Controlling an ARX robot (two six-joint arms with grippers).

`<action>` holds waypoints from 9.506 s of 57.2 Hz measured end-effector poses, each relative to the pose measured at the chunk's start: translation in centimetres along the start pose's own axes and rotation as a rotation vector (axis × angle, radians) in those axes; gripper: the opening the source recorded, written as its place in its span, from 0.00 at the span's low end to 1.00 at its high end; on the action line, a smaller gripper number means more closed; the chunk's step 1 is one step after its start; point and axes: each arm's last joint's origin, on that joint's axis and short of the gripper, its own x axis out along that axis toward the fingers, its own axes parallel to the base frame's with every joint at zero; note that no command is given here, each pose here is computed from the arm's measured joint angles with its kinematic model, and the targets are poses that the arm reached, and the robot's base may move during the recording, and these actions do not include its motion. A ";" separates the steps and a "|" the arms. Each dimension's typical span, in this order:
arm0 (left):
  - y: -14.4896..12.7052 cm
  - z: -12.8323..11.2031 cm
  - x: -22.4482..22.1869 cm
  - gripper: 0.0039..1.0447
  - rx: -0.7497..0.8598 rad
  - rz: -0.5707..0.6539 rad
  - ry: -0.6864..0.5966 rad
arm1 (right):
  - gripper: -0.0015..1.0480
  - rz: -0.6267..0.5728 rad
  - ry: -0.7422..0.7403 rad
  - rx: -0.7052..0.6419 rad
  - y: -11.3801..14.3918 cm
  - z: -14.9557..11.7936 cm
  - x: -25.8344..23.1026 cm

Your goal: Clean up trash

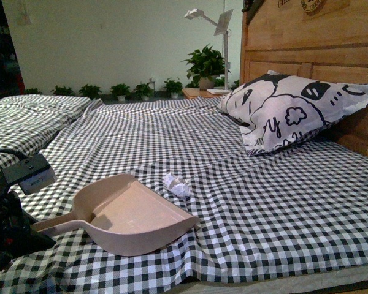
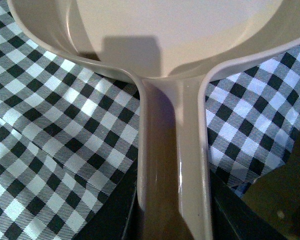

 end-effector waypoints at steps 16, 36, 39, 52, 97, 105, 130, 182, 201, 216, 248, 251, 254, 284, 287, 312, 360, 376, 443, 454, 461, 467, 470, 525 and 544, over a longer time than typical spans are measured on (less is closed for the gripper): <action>0.0 0.0 0.0 0.27 0.002 0.001 0.001 | 0.19 0.269 0.300 -0.066 3.9 0.4 4.0; 0.0 0.0 0.0 0.27 0.002 0.001 0.001 | 0.19 0.205 0.362 -0.153 7.8 -0.7 12.2; 0.0 0.0 0.0 0.27 0.002 0.001 0.001 | 0.19 0.199 0.373 -0.156 7.6 -0.8 12.9; 0.0 0.0 0.0 0.27 0.003 0.001 0.002 | 0.19 0.285 0.452 -0.173 8.0 -2.1 15.7; 0.0 0.0 0.0 0.27 0.003 0.001 0.002 | 0.19 0.165 0.595 -0.335 8.6 -10.9 25.9; 0.0 0.0 0.0 0.27 0.003 0.001 0.001 | 0.19 0.142 0.618 -0.348 8.4 -12.7 26.8; 0.0 0.0 0.0 0.27 0.003 0.001 0.002 | 0.19 0.148 0.644 -0.401 11.0 -16.2 28.0; 0.0 0.0 0.0 0.27 0.003 0.001 0.002 | 0.19 0.073 0.575 -0.512 13.2 -15.9 30.1; 0.0 0.0 0.0 0.27 0.003 0.001 0.002 | 0.19 0.013 0.674 -0.610 12.7 -19.6 30.8; 0.0 0.0 0.0 0.27 0.003 0.001 0.002 | 0.19 0.089 0.747 -0.565 14.4 -19.0 30.4; 0.0 0.0 0.0 0.27 0.003 0.001 0.002 | 0.19 0.346 0.797 -0.465 16.3 -15.1 27.3; 0.0 0.0 0.0 0.27 0.003 0.001 0.002 | 0.19 0.362 0.798 -0.458 16.2 -14.7 27.0; 0.0 0.0 0.0 0.27 0.003 0.001 0.002 | 0.19 0.384 0.797 -0.447 16.2 -14.3 26.7; 0.0 0.0 0.0 0.27 0.003 0.001 0.002 | 0.19 0.339 0.679 -0.440 14.0 -10.0 26.6; 0.0 0.0 0.0 0.27 0.003 0.001 0.002 | 0.19 0.324 0.662 -0.461 14.1 -10.2 26.8; 0.0 0.0 0.0 0.27 0.003 0.001 0.002 | 0.19 0.190 0.652 -0.601 15.6 -16.2 29.4; 0.0 0.0 0.0 0.27 0.003 0.001 0.002 | 0.19 0.173 0.706 -0.700 15.9 -17.9 31.1; 0.0 0.0 0.0 0.27 0.012 0.002 0.002 | 0.19 0.275 0.836 -0.636 17.2 -18.4 29.6; 0.1 0.0 0.0 0.27 0.020 0.004 0.002 | 0.19 0.337 0.540 -0.367 8.1 -5.9 26.6; 0.1 0.0 0.0 0.27 0.020 0.004 0.002 | 0.19 0.168 0.475 -0.290 2.5 -4.1 27.6; 0.1 0.0 0.0 0.27 0.020 0.004 0.002 | 0.19 0.113 0.450 -0.242 -0.9 -2.6 27.0; 0.1 0.0 0.0 0.27 0.020 0.004 0.002 | 0.19 0.112 0.425 -0.213 -3.2 -1.2 25.3; 0.1 0.0 0.0 0.27 0.020 0.004 0.002 | 0.19 0.117 0.413 -0.203 -3.7 -0.7 24.4; 0.1 0.0 0.0 0.27 0.020 0.004 0.002 | 0.18 0.217 0.238 0.085 -10.1 2.7 4.2; -0.3 -0.9 1.5 0.27 -0.161 0.450 -0.050 | 0.18 0.238 0.251 0.100 -10.1 2.5 4.1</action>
